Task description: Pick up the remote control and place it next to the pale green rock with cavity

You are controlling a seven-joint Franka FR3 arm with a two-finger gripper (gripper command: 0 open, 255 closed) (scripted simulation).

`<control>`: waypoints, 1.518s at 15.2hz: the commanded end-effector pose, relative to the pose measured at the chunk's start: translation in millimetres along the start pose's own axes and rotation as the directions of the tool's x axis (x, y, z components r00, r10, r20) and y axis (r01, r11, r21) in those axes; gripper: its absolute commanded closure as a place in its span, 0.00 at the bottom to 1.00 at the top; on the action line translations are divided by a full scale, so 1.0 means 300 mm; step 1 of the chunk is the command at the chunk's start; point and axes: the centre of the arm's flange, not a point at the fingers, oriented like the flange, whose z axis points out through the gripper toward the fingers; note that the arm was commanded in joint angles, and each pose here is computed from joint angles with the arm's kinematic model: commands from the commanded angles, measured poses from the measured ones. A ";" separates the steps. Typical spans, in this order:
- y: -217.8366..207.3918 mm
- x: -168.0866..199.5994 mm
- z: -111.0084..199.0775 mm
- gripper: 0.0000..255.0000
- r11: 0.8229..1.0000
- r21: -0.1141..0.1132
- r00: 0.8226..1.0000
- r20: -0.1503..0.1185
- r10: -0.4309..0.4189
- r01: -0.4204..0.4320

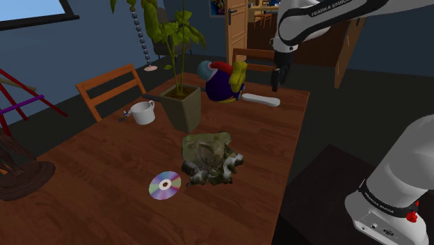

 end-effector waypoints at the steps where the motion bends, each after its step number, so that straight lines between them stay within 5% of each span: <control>1: 0.041 0.059 0.056 0.00 1.000 0.001 1.000 0.003 -0.018 0.018; 13: 0.300 0.414 0.363 0.00 0.993 0.011 0.993 0.021 -0.116 0.116; 23: 0.304 0.419 0.503 0.00 0.993 0.011 0.993 0.022 -0.118 0.118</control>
